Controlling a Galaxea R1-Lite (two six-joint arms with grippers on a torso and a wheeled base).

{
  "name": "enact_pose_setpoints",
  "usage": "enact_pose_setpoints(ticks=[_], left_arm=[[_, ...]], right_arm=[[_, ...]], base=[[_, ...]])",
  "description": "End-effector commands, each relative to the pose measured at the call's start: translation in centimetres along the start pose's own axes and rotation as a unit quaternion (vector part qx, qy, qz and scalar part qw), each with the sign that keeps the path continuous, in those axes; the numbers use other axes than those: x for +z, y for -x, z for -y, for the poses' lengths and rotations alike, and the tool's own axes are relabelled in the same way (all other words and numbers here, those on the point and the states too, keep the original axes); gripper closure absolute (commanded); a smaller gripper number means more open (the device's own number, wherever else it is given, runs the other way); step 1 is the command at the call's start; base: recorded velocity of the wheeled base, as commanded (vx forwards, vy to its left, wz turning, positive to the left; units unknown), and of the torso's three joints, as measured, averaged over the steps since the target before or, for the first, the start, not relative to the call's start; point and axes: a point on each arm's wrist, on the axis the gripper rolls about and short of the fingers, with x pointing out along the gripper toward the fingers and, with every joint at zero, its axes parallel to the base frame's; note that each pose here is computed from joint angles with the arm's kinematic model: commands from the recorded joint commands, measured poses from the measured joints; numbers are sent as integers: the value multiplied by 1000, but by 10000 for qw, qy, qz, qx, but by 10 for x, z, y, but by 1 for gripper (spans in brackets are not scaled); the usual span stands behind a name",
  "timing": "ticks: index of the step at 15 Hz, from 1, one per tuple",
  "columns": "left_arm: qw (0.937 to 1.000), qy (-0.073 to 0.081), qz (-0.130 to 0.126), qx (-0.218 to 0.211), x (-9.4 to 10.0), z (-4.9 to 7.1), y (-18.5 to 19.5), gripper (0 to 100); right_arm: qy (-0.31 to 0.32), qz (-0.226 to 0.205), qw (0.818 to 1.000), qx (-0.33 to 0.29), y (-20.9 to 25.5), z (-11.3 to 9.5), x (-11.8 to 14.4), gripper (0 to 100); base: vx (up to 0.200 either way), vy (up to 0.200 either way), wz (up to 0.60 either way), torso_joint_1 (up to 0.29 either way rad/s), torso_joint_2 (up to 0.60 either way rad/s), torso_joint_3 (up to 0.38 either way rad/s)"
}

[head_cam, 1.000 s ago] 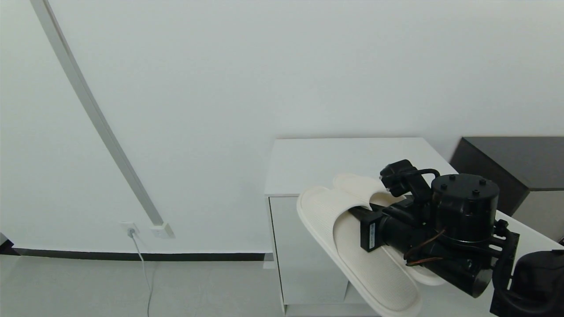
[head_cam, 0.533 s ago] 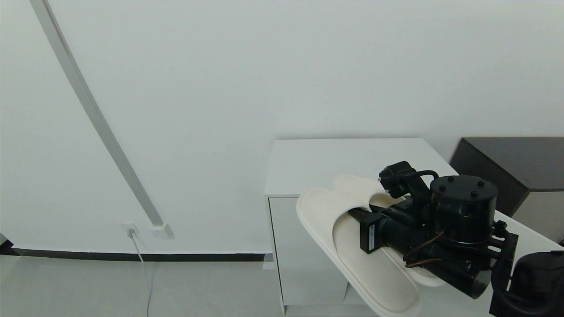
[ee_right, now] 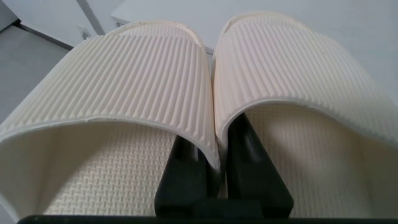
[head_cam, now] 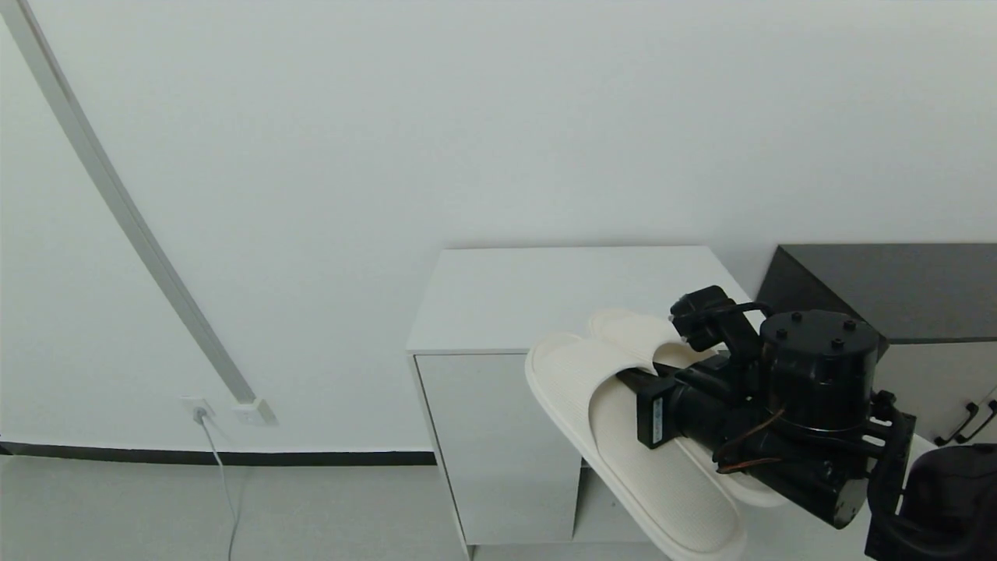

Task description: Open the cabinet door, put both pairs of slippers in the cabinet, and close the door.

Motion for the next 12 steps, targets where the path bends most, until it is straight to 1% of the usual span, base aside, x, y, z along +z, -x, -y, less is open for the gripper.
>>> enact_pose_setpoints(ticks=[1,9,12], left_arm=[[10000,0,-10,3,0,0,0,100],[10000,-7,-10,-12,0,0,0,100],[10000,-7,-10,-12,0,0,0,100]], right_arm=[[9,-48,10000,-2,0,0,-3,100],[23,-79,10000,3,0,0,-5,100],[26,-94,10000,1,0,0,-5,100]], base=[[0,-200,0,7,2,7],[0,-200,0,2,2,-1],[0,0,0,0,0,0]])
